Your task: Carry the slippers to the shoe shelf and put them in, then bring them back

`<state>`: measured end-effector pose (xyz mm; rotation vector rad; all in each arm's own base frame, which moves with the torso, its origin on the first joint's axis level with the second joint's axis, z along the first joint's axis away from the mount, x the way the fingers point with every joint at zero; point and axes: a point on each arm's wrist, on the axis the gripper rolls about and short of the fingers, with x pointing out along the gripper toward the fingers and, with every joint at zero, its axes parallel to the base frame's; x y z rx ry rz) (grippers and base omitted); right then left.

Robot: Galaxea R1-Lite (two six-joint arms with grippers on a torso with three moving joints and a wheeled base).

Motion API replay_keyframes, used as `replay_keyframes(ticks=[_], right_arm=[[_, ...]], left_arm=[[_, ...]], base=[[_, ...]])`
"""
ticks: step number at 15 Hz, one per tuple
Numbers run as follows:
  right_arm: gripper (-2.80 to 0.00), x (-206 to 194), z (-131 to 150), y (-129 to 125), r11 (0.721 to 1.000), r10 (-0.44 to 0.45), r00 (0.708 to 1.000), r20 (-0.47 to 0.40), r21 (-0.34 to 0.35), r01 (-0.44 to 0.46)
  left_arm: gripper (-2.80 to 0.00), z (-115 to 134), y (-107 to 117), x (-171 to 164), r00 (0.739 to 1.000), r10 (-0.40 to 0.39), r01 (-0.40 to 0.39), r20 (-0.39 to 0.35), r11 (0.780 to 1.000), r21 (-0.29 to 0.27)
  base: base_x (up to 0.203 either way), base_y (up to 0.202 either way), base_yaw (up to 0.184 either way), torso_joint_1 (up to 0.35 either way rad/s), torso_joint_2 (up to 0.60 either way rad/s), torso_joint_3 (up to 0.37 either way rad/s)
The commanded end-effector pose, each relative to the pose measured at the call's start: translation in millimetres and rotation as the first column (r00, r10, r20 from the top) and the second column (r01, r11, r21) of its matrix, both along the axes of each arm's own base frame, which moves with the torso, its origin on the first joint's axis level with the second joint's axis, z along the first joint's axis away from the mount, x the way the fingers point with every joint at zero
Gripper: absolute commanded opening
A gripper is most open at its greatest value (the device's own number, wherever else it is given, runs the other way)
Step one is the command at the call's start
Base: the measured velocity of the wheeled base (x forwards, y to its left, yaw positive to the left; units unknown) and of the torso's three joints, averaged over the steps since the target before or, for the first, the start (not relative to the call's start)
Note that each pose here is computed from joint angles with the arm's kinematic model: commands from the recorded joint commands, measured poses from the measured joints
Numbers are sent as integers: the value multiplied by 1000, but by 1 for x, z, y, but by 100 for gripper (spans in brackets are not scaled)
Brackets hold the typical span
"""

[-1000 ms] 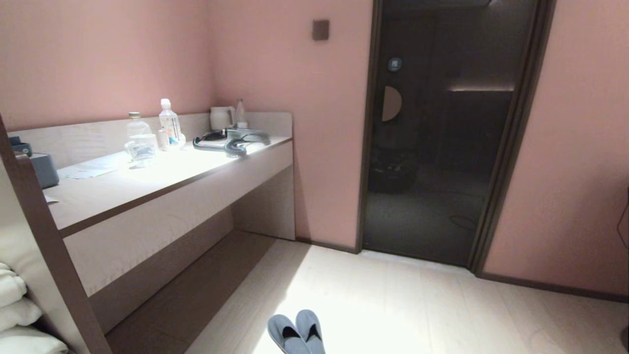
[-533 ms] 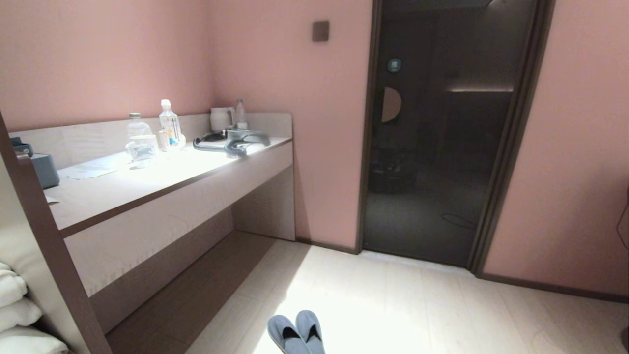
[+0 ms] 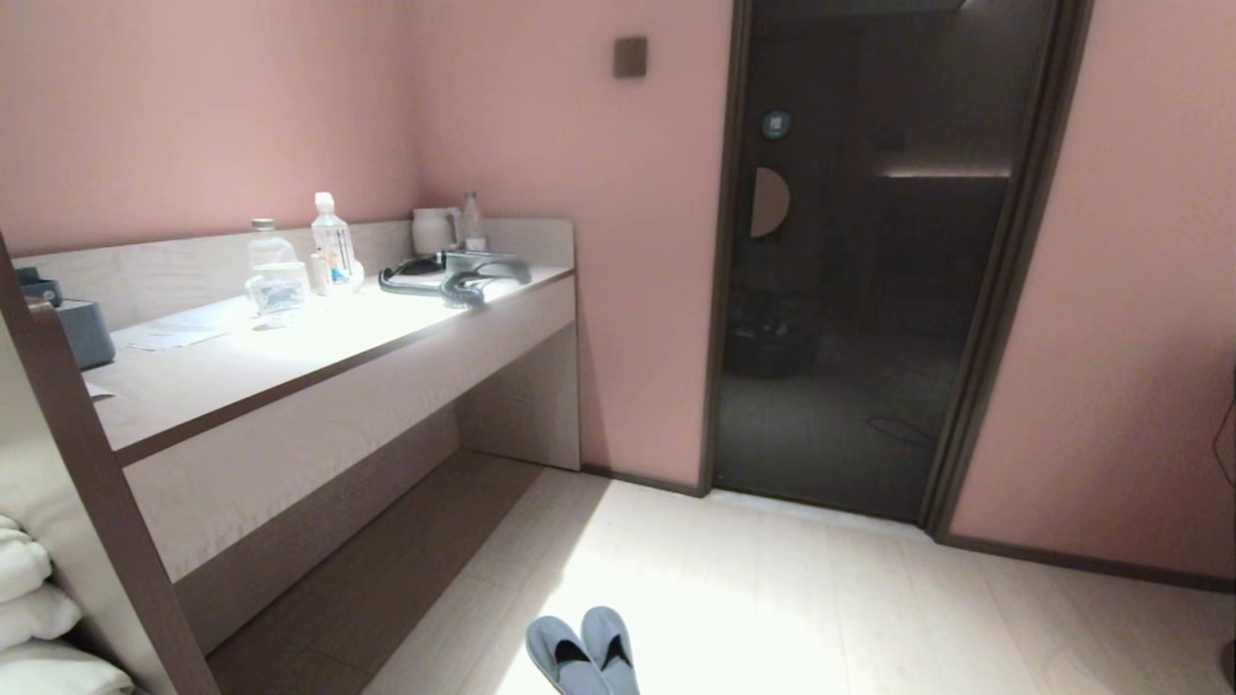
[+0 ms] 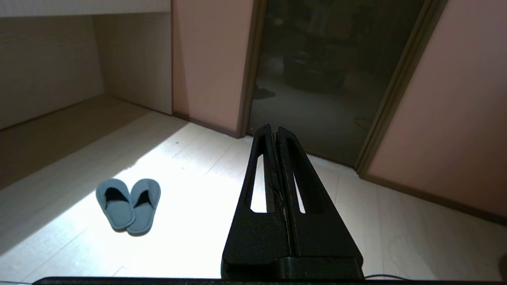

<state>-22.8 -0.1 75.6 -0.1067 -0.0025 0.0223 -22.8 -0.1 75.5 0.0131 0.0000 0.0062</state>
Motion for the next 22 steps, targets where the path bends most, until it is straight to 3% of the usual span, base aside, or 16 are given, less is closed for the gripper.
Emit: replay_keyframes(ticks=[1, 6, 9, 16, 22], right_arm=[[-280, 0, 0, 0, 1000, 1, 1000, -1, -1, -1], [-280, 0, 0, 0, 1000, -5, 1000, -4, 31, 6], [-280, 0, 0, 0, 994, -9, 1000, -7, 109, 10], [-280, 0, 0, 0, 993, -13, 1000, -7, 114, 14], [-280, 0, 0, 0, 993, -13, 1000, -7, 114, 14]], left_arm=[[-280, 0, 0, 0, 1000, 1, -1, 0, 1000, 2], [-280, 0, 0, 0, 1000, 1, -1, 0, 1000, -5], [-280, 0, 0, 0, 1000, 1, -1, 1, 1000, -2], [-280, 0, 0, 0, 1000, 1, -2, -2, 1000, -5], [-280, 0, 0, 0, 1000, 0, 0, 2, 1000, 1]], base=[[0, 0, 0, 3, -1, -133], [0, 0, 0, 3, 0, -187], [0, 0, 0, 5, 1, -194], [0, 0, 0, 2, 2, -186], [0, 0, 0, 2, 1, -21]])
